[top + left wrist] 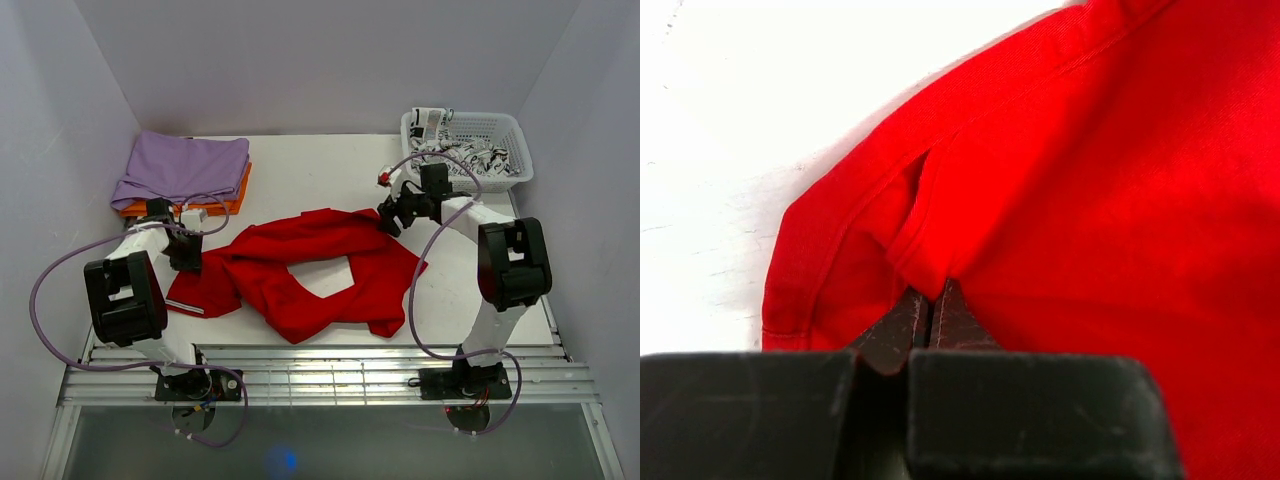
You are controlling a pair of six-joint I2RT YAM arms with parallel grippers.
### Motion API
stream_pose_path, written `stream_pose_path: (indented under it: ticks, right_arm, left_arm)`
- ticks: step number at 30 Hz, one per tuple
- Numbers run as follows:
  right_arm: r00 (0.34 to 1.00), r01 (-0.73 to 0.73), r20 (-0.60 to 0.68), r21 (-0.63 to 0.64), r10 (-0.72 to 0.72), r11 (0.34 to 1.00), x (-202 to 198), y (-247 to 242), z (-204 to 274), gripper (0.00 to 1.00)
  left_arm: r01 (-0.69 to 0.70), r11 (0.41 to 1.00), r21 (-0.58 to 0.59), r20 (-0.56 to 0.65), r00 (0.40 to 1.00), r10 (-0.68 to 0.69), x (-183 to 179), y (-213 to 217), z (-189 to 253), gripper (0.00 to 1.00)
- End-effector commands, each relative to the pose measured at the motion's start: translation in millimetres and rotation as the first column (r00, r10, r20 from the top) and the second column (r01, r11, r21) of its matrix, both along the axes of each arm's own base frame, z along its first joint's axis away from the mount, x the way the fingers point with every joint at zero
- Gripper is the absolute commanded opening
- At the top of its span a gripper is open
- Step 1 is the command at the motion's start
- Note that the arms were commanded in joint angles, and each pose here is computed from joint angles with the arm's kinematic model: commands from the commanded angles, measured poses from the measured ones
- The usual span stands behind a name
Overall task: Fold and stack the trousers
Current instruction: Flatten the trousers out
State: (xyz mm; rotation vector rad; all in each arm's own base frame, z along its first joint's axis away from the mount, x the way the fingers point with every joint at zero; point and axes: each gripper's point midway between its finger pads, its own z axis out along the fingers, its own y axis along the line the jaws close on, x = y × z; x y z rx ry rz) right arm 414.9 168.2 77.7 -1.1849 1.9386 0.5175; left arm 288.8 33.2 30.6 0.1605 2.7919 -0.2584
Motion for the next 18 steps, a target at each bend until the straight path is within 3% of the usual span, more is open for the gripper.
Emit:
stream_pose_path:
  ticks: [1,4,7,8,11,15,18]
  right_arm:
    - [0.999,0.054,0.007,0.061,-0.054,0.997,32,10,0,0.75]
    - [0.999,0.047,-0.01,0.057,-0.046,0.997,36,11,-10,0.73]
    - [0.998,0.06,0.019,0.043,-0.061,0.997,43,9,-9,0.48]
    - [0.997,0.07,0.027,0.038,-0.071,0.997,45,7,-6,0.31]
    - [0.991,0.098,0.09,0.006,-0.098,0.995,42,-8,23,0.08]
    - [0.95,0.158,0.287,-0.091,-0.126,0.983,22,-45,103,0.08]
    - [0.929,0.211,0.351,-0.255,-0.112,0.944,0,-81,127,0.08]
  left_arm:
    - [-0.005,0.998,0.058,0.001,1.0,0.005,4,14,3,0.0]
    - [-0.008,0.998,0.058,-0.001,1.0,0.008,6,14,3,0.0]
    - [-0.014,0.998,0.068,0.001,1.0,0.014,8,17,3,0.0]
    - [-0.012,0.997,0.071,0.001,1.0,0.012,8,17,3,0.0]
    - [-0.019,0.995,0.095,0.016,1.0,0.017,10,25,3,0.0]
    - [-0.061,0.991,0.119,0.109,0.993,0.048,25,41,18,0.0]
    - [-0.08,0.986,0.146,0.197,0.979,0.051,36,48,33,0.0]
